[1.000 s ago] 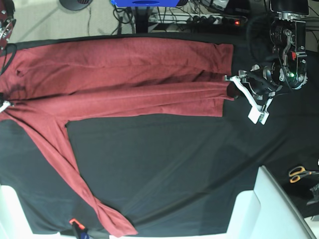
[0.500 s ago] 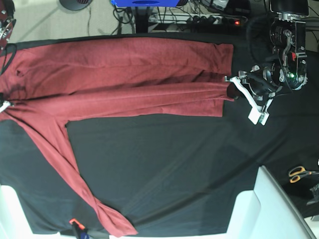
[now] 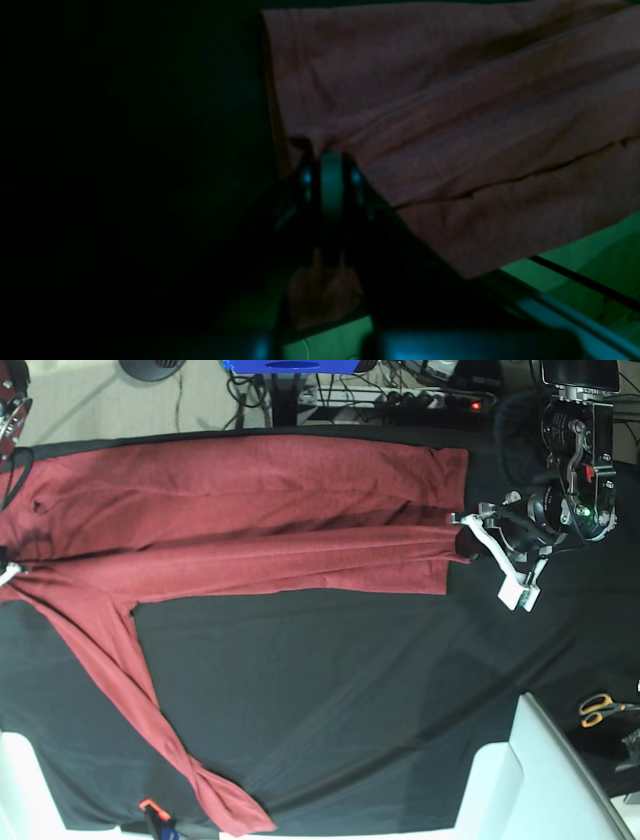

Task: Fold the T-shirt properly
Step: 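Hold the folded edge in place with the left gripper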

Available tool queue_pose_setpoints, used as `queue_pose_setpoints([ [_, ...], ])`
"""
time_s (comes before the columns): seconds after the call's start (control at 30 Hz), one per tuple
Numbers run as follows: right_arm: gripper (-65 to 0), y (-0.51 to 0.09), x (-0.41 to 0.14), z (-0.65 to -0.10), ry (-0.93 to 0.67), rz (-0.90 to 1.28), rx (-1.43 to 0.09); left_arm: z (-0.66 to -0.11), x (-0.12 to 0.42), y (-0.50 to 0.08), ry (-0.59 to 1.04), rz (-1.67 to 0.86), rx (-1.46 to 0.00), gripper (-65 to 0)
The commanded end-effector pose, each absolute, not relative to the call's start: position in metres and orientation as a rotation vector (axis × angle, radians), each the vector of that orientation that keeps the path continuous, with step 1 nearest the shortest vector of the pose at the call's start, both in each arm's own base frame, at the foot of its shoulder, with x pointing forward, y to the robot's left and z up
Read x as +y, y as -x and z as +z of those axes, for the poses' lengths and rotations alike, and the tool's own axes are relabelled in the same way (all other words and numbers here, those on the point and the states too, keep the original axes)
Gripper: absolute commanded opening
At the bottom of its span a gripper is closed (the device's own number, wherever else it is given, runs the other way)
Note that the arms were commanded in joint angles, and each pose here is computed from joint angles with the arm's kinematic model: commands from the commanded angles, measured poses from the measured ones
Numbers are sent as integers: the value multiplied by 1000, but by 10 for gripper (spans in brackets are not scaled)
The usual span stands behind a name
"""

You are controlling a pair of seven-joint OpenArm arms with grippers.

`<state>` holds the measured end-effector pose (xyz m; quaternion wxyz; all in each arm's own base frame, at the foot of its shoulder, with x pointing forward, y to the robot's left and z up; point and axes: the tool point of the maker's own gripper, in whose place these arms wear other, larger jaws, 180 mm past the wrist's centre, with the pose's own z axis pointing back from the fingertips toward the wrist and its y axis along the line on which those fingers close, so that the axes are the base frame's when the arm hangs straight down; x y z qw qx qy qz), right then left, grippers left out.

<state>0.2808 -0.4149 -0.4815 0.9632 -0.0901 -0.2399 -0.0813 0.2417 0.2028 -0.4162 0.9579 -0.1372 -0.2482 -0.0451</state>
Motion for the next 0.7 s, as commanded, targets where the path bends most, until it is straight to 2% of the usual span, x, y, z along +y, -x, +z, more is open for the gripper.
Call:
queue_pose_setpoints([
  [0.0,-650,-293,-434,-461,227,-168,-532,-407,210,-251,259,-97,-541,-650],
  [0.33,-650,-289,-434,-463,225,-171,-509,-406,211,-251,257,-98,-540,-650],
  [0.53,-650,-290,-434,-462,224,-171,-511,-415,220,-247,167,-138,-512,-650],
  [0.67,-650,-291,-434,-462,224,-171,-513,-418,217,-245,166,-136,-508,-650],
])
